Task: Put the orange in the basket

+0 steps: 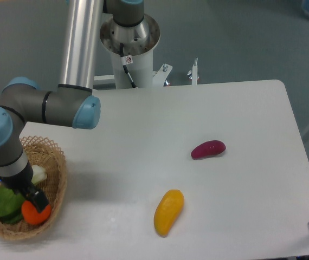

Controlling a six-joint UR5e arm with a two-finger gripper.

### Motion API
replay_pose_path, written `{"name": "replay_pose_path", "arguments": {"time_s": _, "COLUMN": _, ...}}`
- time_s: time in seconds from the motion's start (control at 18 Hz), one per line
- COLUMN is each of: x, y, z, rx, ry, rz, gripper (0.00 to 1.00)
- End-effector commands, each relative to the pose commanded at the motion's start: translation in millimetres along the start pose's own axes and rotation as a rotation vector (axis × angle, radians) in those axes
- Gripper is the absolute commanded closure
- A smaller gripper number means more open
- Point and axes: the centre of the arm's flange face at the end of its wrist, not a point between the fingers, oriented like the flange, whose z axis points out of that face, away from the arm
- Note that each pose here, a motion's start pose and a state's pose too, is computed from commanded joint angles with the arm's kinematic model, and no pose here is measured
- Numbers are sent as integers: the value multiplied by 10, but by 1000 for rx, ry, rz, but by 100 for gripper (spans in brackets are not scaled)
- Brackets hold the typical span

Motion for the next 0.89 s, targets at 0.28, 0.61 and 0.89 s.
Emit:
{"name": "replay_pose_path", "arguments": {"time_s": 0.28, "x": -911, "y": 575, "z": -84, "rx": -28, "ry": -29, "rz": -145, "gripper": 0}}
{"name": "replay_pose_path", "arguments": {"time_s": 0.61, "x": -1875, "y": 1297, "z": -176, "rx": -58, "ry": -62, "rz": -188, "gripper": 0}}
{"name": "replay_pose_path", "arguments": {"time_s": 0.89, "x": -2656, "y": 2004, "z": -366, "rx": -77, "ry": -95, "rz": -143, "gripper": 0}}
